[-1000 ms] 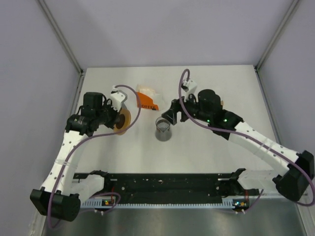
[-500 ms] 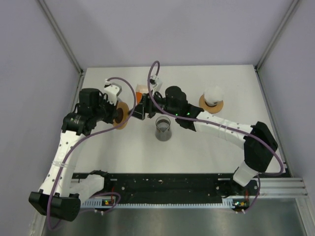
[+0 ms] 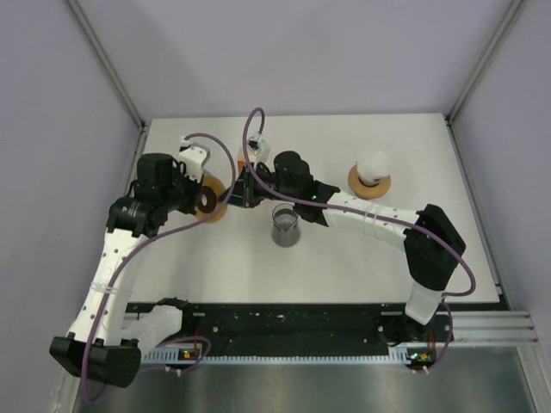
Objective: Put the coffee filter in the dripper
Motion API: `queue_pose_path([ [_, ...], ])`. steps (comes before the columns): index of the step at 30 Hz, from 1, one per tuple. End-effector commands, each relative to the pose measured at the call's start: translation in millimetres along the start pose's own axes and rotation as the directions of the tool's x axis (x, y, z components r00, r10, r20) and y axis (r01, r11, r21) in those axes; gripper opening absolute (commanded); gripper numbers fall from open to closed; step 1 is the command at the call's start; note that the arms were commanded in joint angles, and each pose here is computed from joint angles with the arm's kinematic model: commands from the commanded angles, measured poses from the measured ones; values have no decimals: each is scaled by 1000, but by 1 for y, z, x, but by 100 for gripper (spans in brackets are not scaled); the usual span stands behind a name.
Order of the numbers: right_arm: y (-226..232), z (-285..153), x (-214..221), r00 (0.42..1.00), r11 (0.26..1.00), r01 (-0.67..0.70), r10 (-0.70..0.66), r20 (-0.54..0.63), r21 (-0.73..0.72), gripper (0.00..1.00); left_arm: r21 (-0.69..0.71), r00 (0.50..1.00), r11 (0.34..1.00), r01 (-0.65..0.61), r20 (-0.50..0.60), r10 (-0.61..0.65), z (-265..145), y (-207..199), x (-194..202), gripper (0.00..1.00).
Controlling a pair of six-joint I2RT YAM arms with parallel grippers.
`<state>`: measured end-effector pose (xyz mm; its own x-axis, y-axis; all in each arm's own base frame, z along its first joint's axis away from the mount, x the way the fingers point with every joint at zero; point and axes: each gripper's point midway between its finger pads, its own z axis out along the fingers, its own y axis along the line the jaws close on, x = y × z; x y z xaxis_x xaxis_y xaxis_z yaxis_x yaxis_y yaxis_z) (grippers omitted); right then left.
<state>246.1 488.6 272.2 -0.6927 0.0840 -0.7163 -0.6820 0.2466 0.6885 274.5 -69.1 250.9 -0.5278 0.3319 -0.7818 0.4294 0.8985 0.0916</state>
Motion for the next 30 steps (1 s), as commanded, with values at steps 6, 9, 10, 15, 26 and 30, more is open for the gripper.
queue_pose_path([
  [6, -3, -42, -46, 910, 898, 384, -407, 74, 212, 0, 146, 992, 987, 64, 102, -79, -28, -24, -56, 45],
  [9, 2, -76, -69, 801, 783, 534, -590, 106, 318, 0, 174, 983, 980, 95, 137, -120, -50, -28, -77, 62],
  [10, 5, -86, -73, 747, 728, 592, -657, 104, 348, 0, 194, 980, 975, 105, 146, -135, -55, -31, -83, 66],
  [15, 24, -133, -88, 373, 340, 787, -927, 42, 516, 0, 324, 966, 934, 152, 151, -209, -72, -51, -106, 77],
  [26, 35, -183, -83, -243, -470, 630, -876, -417, 619, 0, 567, 934, 790, 232, 98, -345, -79, -81, -141, 95],
  [30, 42, -183, -80, -322, -601, 534, -795, -514, 594, 0, 593, 928, 760, 265, 58, -369, -69, -85, -137, 99],
])
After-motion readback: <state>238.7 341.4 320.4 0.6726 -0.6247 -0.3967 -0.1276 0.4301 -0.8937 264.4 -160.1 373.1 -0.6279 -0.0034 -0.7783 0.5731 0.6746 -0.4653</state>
